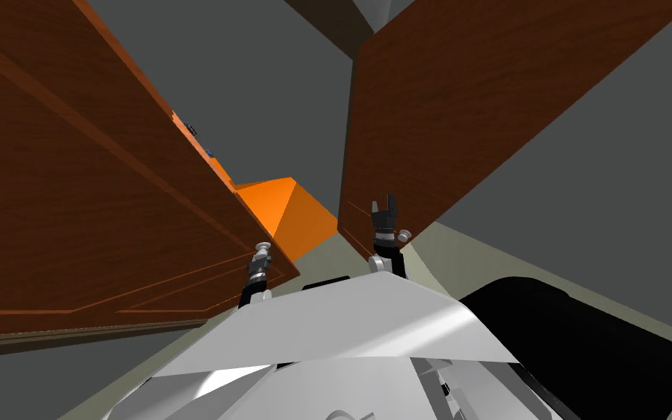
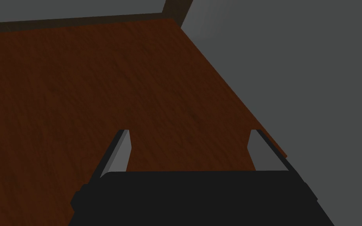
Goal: Pull the door open
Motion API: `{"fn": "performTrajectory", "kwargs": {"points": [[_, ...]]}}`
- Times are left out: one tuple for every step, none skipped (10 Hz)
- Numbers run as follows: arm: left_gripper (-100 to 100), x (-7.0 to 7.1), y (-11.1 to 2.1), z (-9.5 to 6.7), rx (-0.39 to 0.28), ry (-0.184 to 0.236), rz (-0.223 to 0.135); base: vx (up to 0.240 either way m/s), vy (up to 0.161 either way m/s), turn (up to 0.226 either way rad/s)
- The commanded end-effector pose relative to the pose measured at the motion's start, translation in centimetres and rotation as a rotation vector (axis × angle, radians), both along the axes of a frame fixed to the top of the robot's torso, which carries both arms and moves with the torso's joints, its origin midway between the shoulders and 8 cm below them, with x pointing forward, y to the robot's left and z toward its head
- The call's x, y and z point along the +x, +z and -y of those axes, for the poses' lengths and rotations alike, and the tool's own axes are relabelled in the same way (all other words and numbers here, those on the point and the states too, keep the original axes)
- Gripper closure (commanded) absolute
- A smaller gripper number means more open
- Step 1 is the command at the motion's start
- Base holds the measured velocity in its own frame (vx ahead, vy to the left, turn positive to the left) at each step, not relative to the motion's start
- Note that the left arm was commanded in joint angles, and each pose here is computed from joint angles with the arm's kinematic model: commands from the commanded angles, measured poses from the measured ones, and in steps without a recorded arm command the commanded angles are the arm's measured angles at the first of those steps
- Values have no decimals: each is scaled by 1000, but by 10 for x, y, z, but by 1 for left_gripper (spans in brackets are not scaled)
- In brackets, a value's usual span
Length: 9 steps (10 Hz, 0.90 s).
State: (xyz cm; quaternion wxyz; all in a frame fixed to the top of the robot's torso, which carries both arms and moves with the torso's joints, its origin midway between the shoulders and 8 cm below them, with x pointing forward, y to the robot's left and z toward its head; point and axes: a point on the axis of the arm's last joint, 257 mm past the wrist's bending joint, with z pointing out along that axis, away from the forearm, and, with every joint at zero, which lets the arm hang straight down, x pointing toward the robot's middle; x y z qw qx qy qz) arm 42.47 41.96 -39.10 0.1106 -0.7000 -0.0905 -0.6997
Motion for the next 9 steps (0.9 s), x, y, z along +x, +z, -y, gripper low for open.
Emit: {"fn": "performTrajectory", "kwargs": {"points": [[100,-4,-2,4,-7,-24,0,-185,19,-108],[100,-6,-2,4,-8,-40,2,-182,29,-158],[100,-9,-1,4,-10,-56,3,-215,35,-144],[100,-11,-1,4,-13,-73,4,-223,39,-129],[100,-14,-1,5,-16,-90,5,-209,86,-133],[100,-17,-1,5,-19,-106,5,-210,80,-180],[100,-19,-1,6,-22,-120,4,-205,46,-139],[100,-22,-1,6,-26,-136,3,-204,34,-118],[100,-21,-3,6,-23,-125,-3,-91,15,-31]]}}
